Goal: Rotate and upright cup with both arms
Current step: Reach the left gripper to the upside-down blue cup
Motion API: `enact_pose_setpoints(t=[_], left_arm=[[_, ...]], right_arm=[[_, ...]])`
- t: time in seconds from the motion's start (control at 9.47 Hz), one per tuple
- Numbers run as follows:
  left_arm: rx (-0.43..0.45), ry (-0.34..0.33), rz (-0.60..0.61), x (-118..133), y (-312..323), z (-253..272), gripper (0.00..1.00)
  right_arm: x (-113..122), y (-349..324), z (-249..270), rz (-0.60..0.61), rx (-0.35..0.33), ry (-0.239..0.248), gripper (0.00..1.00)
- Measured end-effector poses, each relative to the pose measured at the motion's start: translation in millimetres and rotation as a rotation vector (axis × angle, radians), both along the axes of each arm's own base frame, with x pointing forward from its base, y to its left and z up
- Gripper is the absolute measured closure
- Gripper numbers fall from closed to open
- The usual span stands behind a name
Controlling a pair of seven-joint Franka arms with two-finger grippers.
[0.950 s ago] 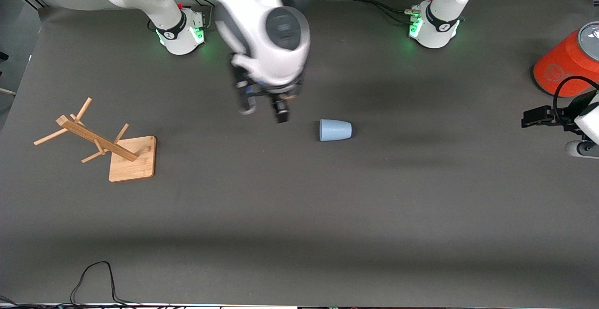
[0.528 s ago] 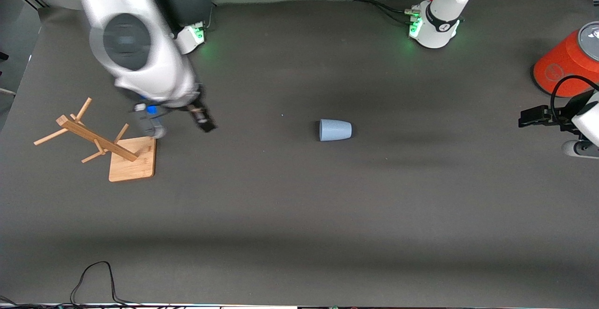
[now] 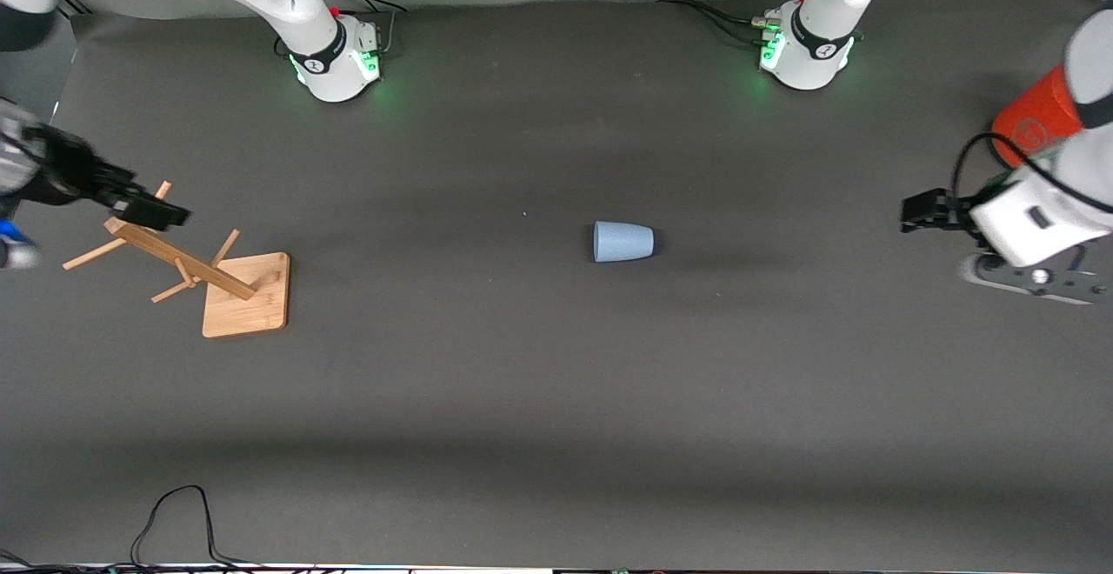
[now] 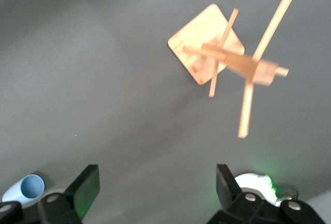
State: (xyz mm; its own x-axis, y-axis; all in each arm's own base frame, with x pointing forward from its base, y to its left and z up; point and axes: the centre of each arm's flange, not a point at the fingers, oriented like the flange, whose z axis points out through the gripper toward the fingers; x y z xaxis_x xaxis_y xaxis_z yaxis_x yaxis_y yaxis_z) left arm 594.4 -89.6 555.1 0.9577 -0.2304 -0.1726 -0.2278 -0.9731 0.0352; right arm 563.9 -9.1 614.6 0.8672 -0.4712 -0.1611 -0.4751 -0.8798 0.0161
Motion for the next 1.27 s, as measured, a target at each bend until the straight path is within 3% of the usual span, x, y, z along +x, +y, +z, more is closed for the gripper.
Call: enact_pose_setpoints(t=[0.32,0.53,0.84,1.06,1.27], left_arm=[[0.021,-0.021,0.015,-41.6,-154.3,13.3,0.0],[0.035,-0.036,0.04,-66.9,-251.7,9.9,0.0],[0.088,-0.073,0.02,-73.1,-359.4,-37.4,0.0],[0.224,-0.11,-0.076,-89.6,-402.9,-91.0,0.0],[0.359,-0.102,-0.239,-114.4,-439.8,-162.2,0.0]], right_arm=[[-5.8,-31.2,3.1,0.327,0.025,-0.137,0.0],[0.1,-42.4,2.2,0.47,0.006,-0.188,0.0],[1.7,-41.2,2.5,0.505,-0.004,-0.197,0.0],[1.8,-40.1,2.4,0.508,-0.004,-0.196,0.0],[1.8,-38.6,1.7,0.504,-0.003,-0.194,0.0]])
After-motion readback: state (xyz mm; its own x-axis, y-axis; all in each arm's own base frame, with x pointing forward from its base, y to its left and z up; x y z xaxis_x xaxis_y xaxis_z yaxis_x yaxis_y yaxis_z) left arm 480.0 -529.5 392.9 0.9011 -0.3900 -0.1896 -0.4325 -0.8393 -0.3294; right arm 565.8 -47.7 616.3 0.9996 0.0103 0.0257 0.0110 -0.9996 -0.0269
